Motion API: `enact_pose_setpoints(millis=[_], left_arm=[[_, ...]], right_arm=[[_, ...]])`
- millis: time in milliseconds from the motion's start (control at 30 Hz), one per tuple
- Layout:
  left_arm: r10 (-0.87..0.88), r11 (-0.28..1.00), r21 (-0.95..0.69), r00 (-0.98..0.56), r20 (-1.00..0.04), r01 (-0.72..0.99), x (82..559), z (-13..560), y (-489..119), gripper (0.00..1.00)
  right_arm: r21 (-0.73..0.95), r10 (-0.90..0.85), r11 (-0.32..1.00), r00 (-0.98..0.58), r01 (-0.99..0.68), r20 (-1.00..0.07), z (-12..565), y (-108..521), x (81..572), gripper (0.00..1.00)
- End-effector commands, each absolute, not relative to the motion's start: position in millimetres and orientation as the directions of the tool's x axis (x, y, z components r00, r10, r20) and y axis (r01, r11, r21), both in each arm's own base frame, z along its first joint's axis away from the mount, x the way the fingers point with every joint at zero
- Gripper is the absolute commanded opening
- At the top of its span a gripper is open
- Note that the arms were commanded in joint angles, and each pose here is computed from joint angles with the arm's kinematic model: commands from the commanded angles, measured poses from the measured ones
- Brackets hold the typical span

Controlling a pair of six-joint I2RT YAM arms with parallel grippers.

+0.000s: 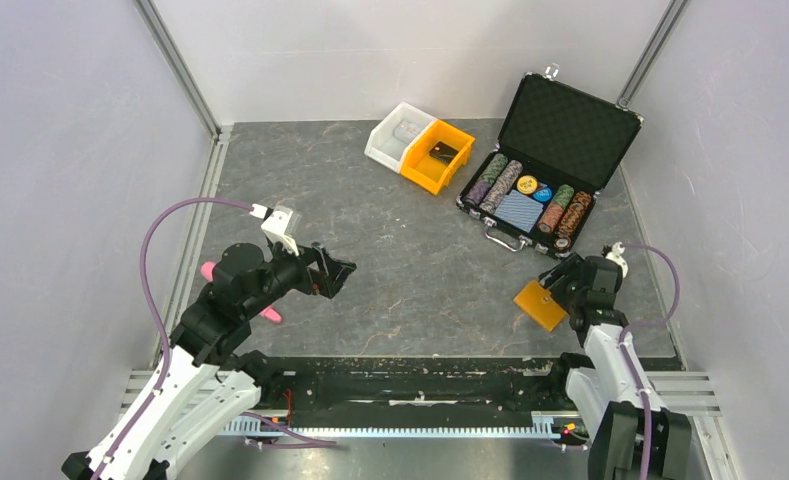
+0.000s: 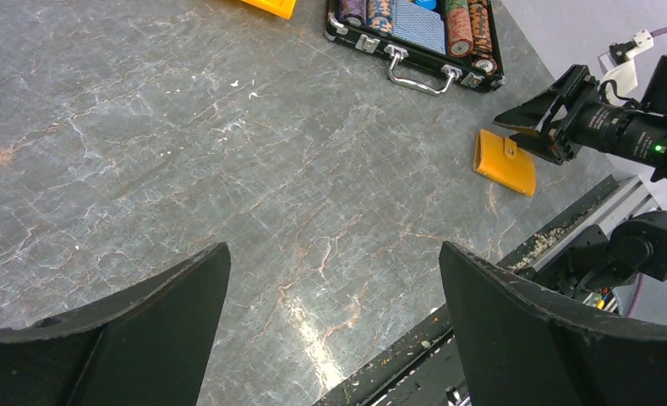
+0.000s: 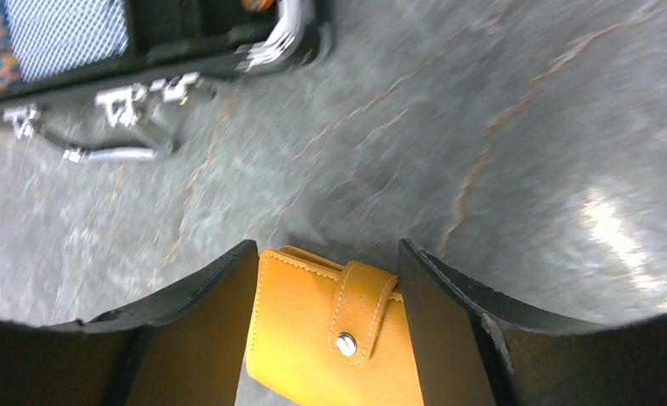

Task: Take the credit cards out of the card holder
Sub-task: Move the card holder to the corner of the board.

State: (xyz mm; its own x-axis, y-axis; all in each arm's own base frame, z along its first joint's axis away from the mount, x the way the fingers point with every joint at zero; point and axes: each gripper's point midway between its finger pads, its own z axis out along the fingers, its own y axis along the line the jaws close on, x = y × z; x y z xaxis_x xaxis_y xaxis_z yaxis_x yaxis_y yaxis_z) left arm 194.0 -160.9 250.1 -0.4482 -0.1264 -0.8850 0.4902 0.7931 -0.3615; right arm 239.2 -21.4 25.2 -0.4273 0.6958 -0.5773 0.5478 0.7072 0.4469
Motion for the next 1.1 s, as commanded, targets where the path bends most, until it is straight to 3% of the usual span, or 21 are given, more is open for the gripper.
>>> enact_pose_setpoints(millis=[0, 333, 467, 700, 833, 1067], left_arm=[[-0.149, 0.781, -0.384, -0.451, -0.880, 0.492, 194, 254, -163, 1.00], [-0.150, 0.780, -0.386, -0.451, -0.880, 0.492, 193, 254, -163, 1.00], [-0.149, 0.781, -0.385, -0.452, -0.879, 0.491, 194, 253, -163, 1.00], [-0.149, 0.769, -0.395, -0.460, -0.875, 0.502, 192, 253, -167, 1.00], [-0.153, 0.767, -0.397, -0.458, -0.876, 0.504, 191, 254, -166, 1.00], [-0.148, 0.752, -0.394, -0.447, -0.882, 0.529, 188, 256, -169, 1.00]], right_arm=[[0.455, 0.706, 0.706, -0.590, 0.542, -0.392, -7, 23, 197, 0.65], [0.501, 0.631, 0.753, -0.687, 0.428, -0.362, 2, 77, 192, 0.62], [0.387, 0.583, 0.808, -0.703, 0.445, -0.408, 6, 66, 192, 0.63], [0.270, 0.612, 0.783, -0.613, 0.561, -0.500, 56, 35, 213, 0.83], [0.173, 0.604, 0.771, -0.617, 0.613, -0.504, 58, 18, 199, 0.87], [0.227, 0.601, 0.796, -0.686, 0.561, -0.410, 41, 38, 178, 0.85]])
